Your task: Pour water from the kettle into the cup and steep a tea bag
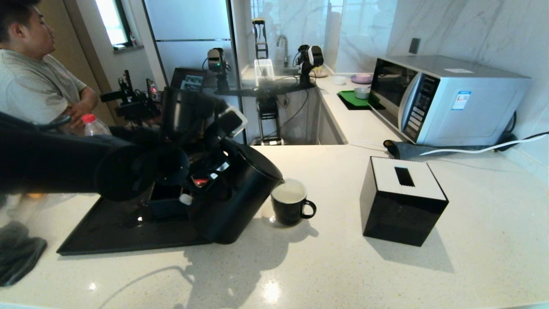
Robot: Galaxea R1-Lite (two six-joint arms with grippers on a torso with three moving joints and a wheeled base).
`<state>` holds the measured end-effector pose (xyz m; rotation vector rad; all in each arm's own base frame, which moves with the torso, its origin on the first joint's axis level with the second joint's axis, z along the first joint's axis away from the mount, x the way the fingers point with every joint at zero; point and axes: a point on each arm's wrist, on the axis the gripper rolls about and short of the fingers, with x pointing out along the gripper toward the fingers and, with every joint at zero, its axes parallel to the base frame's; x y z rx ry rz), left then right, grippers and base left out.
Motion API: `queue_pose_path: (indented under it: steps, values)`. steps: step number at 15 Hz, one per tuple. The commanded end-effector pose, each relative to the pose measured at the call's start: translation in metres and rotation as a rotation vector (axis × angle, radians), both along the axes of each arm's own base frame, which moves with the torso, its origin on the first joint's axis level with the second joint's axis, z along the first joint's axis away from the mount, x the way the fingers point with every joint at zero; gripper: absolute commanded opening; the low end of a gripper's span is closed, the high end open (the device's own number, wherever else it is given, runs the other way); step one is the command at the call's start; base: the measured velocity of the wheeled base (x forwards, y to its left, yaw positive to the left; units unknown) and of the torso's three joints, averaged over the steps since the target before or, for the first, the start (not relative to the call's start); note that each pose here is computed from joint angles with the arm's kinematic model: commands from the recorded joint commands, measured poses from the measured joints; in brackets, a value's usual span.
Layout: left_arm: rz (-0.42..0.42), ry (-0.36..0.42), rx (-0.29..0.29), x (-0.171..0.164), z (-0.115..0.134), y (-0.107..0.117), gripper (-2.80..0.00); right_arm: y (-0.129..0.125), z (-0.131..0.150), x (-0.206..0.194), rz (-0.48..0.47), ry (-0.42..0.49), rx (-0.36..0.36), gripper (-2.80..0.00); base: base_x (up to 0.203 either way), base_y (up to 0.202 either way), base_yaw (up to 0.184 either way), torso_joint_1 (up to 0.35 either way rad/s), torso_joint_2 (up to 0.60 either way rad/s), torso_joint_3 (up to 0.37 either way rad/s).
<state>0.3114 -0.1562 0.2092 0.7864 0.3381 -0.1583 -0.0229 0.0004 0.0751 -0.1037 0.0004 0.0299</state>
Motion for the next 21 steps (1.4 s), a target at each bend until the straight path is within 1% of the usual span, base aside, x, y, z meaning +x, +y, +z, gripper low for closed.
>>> queue_pose_path:
  steps: [1,3,6,7,10,14,16,19,21]
  values:
    - [0.002,0.000,-0.002,0.000,0.000,0.000,-2.80,0.000,0.000,0.000,0.001,0.001,-0.001,-2.80,0.000,0.000,0.000,0.000,0.00,0.000]
    - [0.010,0.001,-0.022,-0.003,0.000,0.000,-2.80,0.000,0.000,0.000,0.001,0.002,-0.001,-2.80,0.000,0.000,0.000,0.000,0.00,0.000]
    - [0.021,0.001,-0.026,-0.008,0.000,0.004,-2.80,0.000,0.000,0.000,0.001,0.001,-0.001,-2.80,0.000,0.000,0.000,0.000,0.00,0.000]
    - [0.025,-0.011,-0.034,-0.010,0.001,0.005,-2.80,0.000,0.000,0.000,0.001,0.001,-0.001,-2.80,0.000,0.000,0.000,0.000,0.00,0.000]
    - [0.037,-0.052,-0.082,-0.013,0.000,0.007,-2.80,0.000,0.000,0.000,0.002,0.001,-0.001,-2.80,0.000,0.000,0.000,0.000,0.00,0.000]
    - [0.048,-0.066,-0.130,-0.020,0.002,0.010,-2.80,0.000,0.000,0.000,0.001,0.001,-0.001,-2.80,0.000,0.000,0.000,0.000,0.00,0.000]
    - [0.052,-0.076,-0.155,-0.024,0.006,0.012,-2.80,0.000,0.000,0.000,0.001,0.001,-0.001,-2.80,0.000,0.000,0.000,0.000,0.00,0.000]
    - [0.066,-0.100,-0.215,-0.034,0.015,0.016,-2.80,0.000,0.000,0.000,0.001,0.001,-0.001,-2.80,0.000,0.000,0.000,0.000,0.00,0.000]
    - [0.083,-0.122,-0.230,-0.040,0.021,0.020,-2.80,0.000,0.000,0.000,0.002,0.001,-0.001,-2.80,0.000,0.000,0.000,0.000,0.00,0.000]
